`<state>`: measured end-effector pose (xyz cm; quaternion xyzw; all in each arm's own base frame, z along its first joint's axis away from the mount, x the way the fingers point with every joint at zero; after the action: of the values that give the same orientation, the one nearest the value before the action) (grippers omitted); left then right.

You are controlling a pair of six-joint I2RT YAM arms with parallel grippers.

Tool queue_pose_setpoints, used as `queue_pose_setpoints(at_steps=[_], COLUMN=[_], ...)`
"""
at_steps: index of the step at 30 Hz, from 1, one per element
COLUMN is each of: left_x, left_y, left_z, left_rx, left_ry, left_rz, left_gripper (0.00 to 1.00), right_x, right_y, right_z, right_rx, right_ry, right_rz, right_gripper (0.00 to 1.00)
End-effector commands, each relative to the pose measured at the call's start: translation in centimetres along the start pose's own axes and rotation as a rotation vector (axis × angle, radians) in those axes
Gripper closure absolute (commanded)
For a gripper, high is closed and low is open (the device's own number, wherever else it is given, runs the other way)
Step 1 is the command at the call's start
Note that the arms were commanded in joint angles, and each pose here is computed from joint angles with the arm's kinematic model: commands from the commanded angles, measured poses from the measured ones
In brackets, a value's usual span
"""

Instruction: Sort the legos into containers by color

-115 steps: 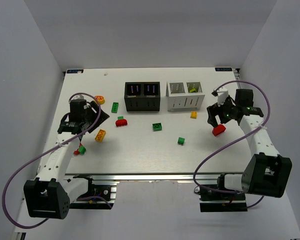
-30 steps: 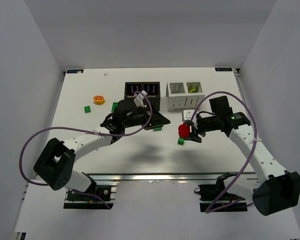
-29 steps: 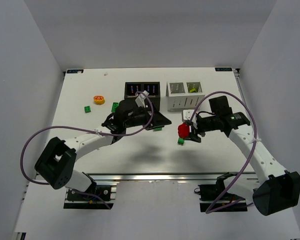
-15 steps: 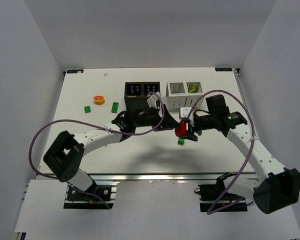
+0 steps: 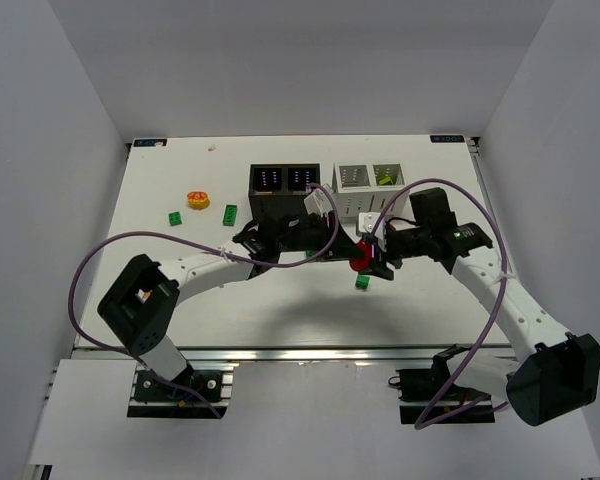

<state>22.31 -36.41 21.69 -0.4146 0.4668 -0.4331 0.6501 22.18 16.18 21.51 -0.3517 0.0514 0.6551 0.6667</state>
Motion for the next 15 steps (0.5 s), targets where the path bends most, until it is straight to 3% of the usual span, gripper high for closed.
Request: queue_pose_setpoints(at_steps=[1,3,6,15], left_x=[0.1,-0.1,-0.6,-3.8], left_y=[-0.9,-0.9,-1.1,-0.2], left_z=[0.0,0.0,0.5,2.6], left_rx=[0.049,0.054,0.086,0.077], left_ry=[0.022,0.016,-0.017,-0.119], left_rz=[-0.019,-0.002,0.025,0.072], left_gripper=[0.68,0.79,0.86,0.94], right_x=[-0.3,-0.3,-0.2,-0.4], right_y=[-1.0,-0.9,-0.4,0.6], right_z=[1.0,0.5,-0.5,-2.8], right_rx=[-0.029,-0.034,-0.031,0.008], right_ry=[-0.018,0.007,0.046,0.124], right_rz=[-0.032,-0.033,-0.038,-0.068], right_gripper=[0.87,0.87,0.87,0.89])
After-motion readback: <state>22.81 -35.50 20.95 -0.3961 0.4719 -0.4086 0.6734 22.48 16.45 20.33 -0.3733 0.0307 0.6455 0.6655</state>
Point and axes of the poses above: each gripper's point midway between its finger pads, its own x axis out along the fingers, its own y axis along the line the jaws close on, z = x × y, the point moved 5 cm from there along -x, back along the fingers, and after that the axes turned 13 degrees about -x, right-handed, at the moved point
